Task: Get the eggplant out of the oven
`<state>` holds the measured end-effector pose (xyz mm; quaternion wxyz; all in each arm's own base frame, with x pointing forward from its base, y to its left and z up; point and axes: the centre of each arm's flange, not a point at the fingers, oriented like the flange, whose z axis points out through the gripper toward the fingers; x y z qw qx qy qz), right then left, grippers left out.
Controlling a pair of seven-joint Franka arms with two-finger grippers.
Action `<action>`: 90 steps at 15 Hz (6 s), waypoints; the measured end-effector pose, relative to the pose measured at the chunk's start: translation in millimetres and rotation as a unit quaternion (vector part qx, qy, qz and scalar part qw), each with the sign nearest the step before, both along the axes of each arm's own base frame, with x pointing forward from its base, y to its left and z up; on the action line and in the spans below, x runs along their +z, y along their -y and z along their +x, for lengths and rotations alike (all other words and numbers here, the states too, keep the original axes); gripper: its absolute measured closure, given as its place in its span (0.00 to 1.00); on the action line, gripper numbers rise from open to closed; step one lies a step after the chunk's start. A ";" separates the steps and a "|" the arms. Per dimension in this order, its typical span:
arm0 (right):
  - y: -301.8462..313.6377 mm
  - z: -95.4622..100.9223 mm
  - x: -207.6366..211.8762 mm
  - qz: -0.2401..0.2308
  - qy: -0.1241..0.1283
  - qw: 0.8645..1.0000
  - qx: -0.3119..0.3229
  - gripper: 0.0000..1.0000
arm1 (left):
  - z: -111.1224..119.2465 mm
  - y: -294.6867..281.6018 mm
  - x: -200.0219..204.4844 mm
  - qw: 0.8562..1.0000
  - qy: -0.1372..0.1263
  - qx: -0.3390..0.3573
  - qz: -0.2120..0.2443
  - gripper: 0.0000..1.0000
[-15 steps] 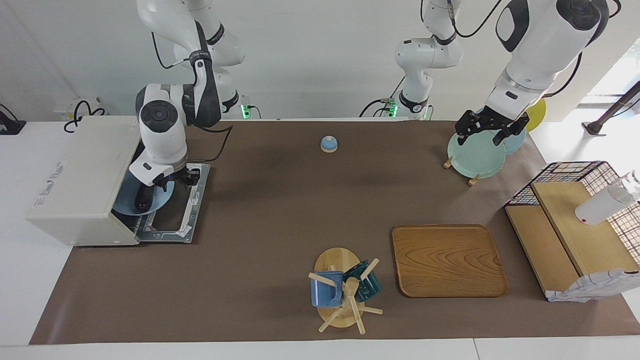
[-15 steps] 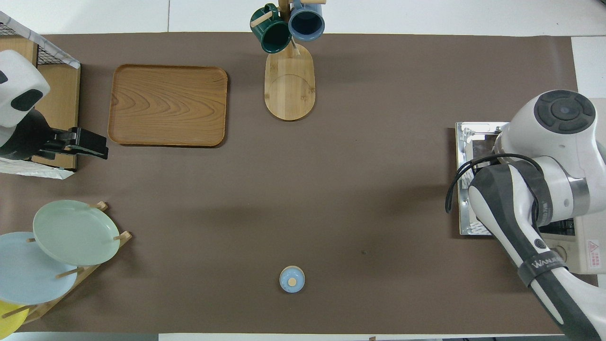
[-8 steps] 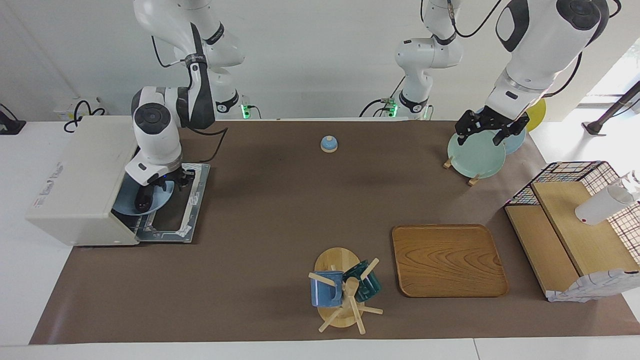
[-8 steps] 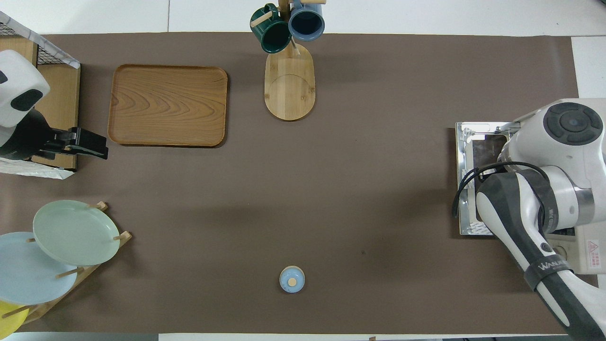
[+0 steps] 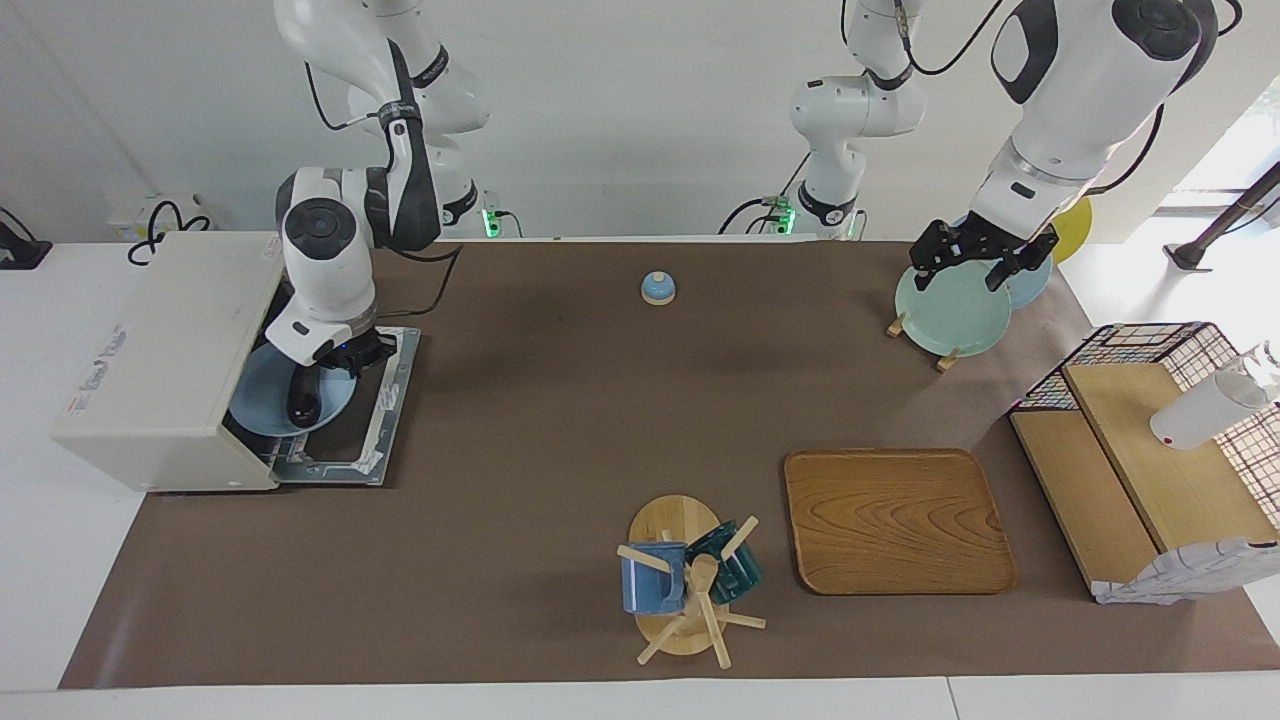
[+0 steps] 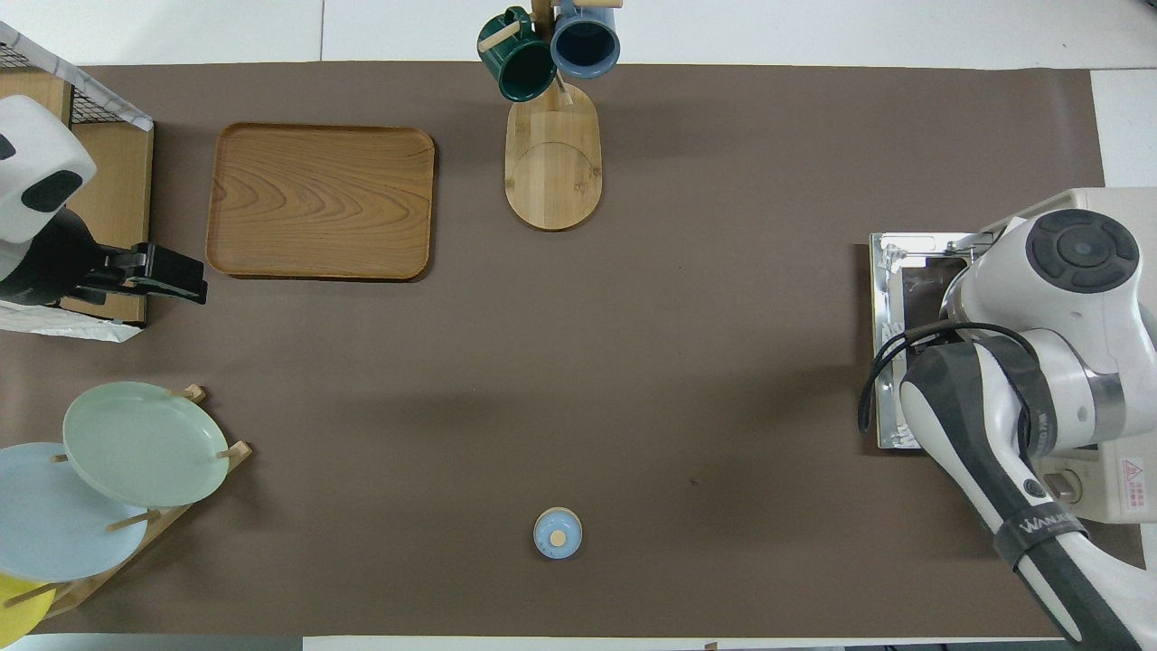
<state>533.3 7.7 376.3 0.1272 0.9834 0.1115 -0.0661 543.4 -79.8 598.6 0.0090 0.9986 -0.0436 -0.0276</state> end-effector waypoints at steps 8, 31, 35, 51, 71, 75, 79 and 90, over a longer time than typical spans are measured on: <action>-276.8 2.4 49.1 -0.006 0.039 0.999 0.032 0.98 | 0.6 0.2 0.4 1.000 0.003 0.000 0.000 0.00; -483.9 12.2 -24.7 0.139 0.104 0.979 -0.110 0.59 | 2.7 6.6 0.7 1.000 0.015 -0.005 -0.002 0.00; -412.7 42.6 18.7 0.083 0.075 0.991 -0.068 0.74 | 3.5 9.7 -0.4 1.000 0.020 -0.008 -0.003 0.00; -93.2 8.7 -92.5 -0.123 -0.057 0.990 -0.031 0.99 | -51.4 293.8 -174.4 0.993 0.046 -0.098 -0.039 0.00; 42.5 19.8 69.6 -0.114 -0.072 0.986 0.096 0.99 | -68.0 348.3 -289.2 0.981 0.038 -0.183 -0.046 0.07; 51.3 17.6 85.6 -0.063 -0.076 0.994 0.050 0.99 | -66.3 346.7 -289.9 0.982 0.038 -0.181 -0.046 0.34; 38.5 11.0 190.9 0.052 -0.032 0.998 -0.007 0.74 | -61.9 344.8 -286.5 0.984 0.035 -0.169 -0.054 0.67; 22.1 -0.4 219.7 0.119 -0.018 0.992 -0.031 0.00 | 61.8 161.8 -139.6 0.995 0.043 0.011 -0.090 0.70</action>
